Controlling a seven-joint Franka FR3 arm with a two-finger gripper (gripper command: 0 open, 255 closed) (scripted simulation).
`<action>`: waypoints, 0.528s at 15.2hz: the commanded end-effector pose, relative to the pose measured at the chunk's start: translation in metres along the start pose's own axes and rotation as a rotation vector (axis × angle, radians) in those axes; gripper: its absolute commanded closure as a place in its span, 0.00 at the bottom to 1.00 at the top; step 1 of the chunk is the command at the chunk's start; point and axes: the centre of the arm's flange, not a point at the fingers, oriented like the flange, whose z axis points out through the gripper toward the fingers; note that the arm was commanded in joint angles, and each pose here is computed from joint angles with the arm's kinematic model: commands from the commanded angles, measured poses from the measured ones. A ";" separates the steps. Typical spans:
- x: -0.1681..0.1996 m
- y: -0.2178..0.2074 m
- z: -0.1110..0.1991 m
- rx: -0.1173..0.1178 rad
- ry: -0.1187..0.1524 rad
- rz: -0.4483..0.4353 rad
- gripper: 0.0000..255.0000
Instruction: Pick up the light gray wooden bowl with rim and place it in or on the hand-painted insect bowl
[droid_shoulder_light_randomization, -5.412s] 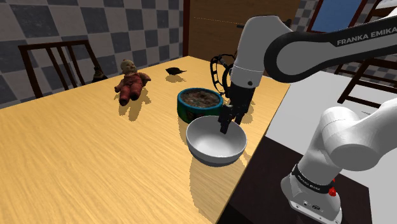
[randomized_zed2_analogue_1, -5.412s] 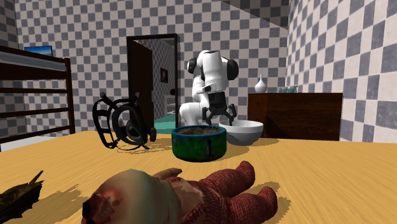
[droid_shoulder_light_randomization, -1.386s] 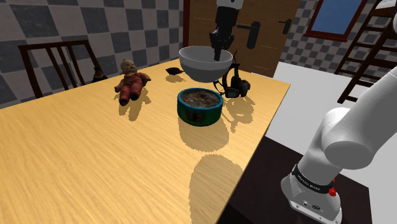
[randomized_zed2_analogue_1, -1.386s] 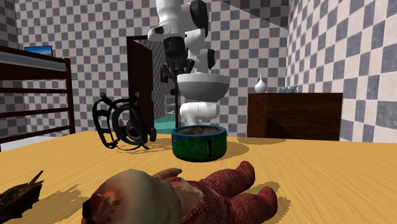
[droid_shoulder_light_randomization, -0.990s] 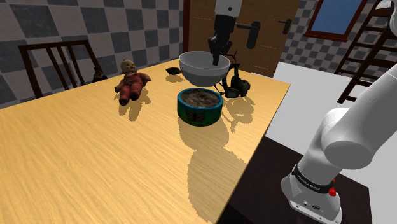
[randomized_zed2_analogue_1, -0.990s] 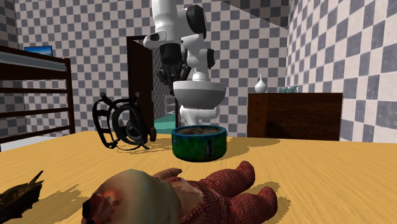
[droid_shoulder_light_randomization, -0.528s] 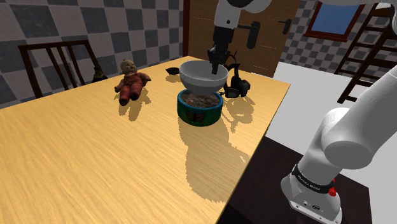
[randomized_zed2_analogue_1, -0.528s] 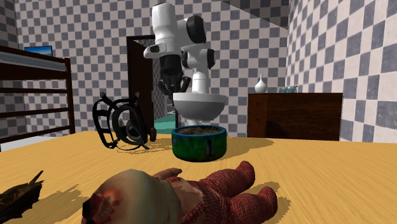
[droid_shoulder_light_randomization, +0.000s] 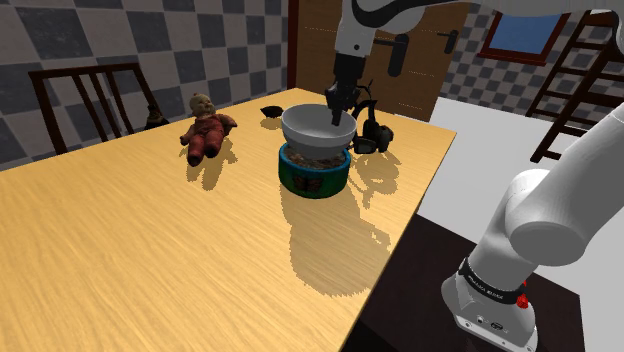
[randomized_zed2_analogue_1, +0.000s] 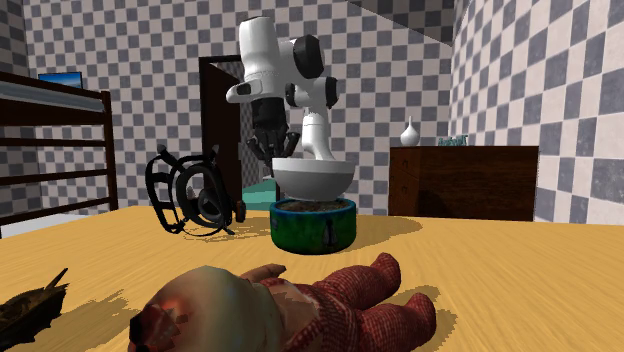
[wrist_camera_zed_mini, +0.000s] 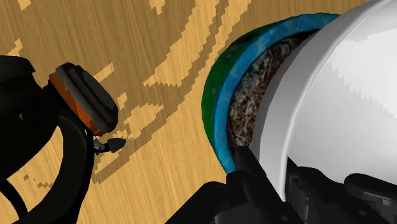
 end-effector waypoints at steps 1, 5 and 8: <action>0.000 0.000 0.000 0.000 0.001 0.000 1.00; 0.000 0.000 0.000 0.000 0.001 0.000 0.00; 0.000 0.000 0.000 0.000 0.001 0.000 0.00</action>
